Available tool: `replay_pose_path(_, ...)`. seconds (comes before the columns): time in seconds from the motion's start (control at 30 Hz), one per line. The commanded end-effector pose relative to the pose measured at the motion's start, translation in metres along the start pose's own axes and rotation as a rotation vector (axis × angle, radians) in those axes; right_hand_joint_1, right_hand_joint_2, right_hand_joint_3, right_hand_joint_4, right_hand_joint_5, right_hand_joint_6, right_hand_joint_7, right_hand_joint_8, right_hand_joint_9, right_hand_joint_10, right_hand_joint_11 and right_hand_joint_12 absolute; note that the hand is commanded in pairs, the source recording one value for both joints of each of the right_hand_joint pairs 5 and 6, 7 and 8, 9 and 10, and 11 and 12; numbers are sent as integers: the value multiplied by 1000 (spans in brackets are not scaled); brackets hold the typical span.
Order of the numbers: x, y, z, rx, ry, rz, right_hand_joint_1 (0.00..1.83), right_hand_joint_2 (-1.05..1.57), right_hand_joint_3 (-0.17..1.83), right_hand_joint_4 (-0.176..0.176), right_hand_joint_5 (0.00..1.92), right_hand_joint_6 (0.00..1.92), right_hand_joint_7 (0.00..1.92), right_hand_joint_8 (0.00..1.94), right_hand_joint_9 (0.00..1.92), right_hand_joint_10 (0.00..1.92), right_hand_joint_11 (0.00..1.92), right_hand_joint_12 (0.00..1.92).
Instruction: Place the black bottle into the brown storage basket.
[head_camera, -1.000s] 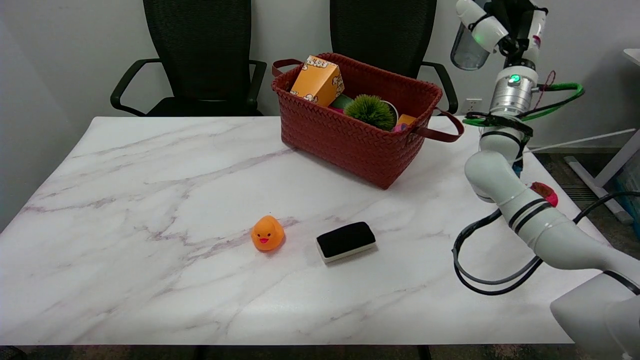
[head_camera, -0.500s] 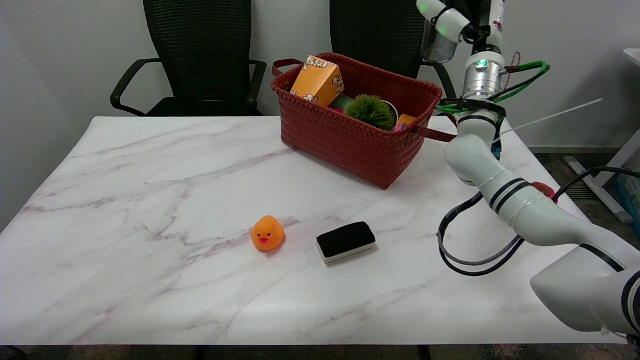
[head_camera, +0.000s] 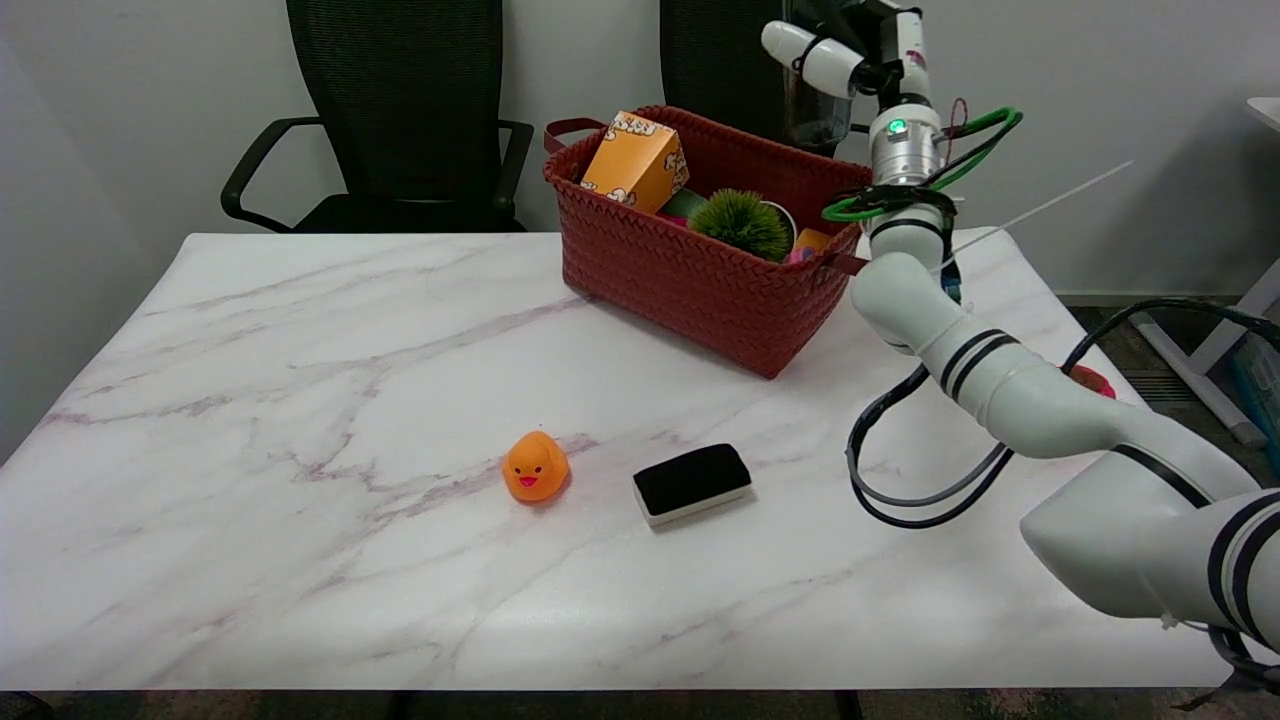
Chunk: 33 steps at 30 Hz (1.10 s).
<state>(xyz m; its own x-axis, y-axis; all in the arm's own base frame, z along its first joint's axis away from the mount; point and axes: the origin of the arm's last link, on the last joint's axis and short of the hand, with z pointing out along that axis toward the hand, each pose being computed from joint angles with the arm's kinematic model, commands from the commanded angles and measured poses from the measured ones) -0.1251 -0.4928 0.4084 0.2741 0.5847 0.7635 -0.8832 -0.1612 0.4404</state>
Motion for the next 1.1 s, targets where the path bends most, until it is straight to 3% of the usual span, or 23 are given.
replay_pose_path(0.03, -35, 21, 5, -101, -127, -96, 1031, 904, 124, 0, 876, 876, 1139, 1139, 764, 764, 529, 529)
replay_pose_path(0.53, -28, 54, -2, -185, -138, -203, 1030, 912, 76, 0, 841, 841, 1133, 1133, 764, 764, 569, 569)
replay_pose_path(1.1, -29, 57, -4, -191, -153, -272, 1029, 936, 47, 0, 830, 830, 1133, 1133, 776, 776, 605, 605)
